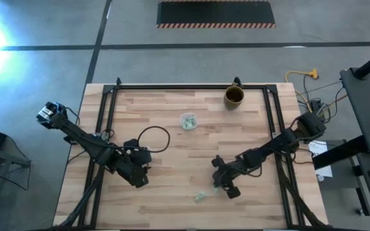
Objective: Pick and place Stevia / Truvia into bins
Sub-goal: Put the top stevia packet into the top transparent container
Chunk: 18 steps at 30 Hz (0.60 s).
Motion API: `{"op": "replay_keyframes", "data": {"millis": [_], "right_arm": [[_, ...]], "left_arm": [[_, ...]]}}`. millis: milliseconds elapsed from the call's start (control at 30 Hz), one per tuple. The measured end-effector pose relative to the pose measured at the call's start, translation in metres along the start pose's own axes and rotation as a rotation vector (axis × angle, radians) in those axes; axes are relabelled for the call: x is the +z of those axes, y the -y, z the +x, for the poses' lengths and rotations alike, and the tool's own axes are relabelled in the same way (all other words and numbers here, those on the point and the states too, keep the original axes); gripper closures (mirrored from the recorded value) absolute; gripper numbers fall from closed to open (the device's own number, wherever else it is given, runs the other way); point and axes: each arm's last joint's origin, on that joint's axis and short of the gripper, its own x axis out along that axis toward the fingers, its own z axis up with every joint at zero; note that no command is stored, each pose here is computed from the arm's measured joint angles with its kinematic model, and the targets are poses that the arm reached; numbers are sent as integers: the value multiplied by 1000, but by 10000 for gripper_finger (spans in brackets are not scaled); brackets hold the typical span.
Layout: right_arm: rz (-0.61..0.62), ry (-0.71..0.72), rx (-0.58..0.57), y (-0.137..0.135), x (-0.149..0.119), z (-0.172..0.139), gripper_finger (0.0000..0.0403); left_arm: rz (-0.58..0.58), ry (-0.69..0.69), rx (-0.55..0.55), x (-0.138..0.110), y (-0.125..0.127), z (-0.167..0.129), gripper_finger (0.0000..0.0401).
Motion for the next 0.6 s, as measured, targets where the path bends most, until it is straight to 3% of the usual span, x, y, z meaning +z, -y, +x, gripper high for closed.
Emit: {"op": "replay_keyframes", "data": {"millis": [167, 600], "right_arm": [[24, 9, -3, 1, 7, -1, 391], [31, 153, -13, 9, 43, -20, 394]], "left_arm": [[0, 1, 0, 0, 0, 0, 260], [-8, 21, -11, 2, 2, 0, 260]]}}
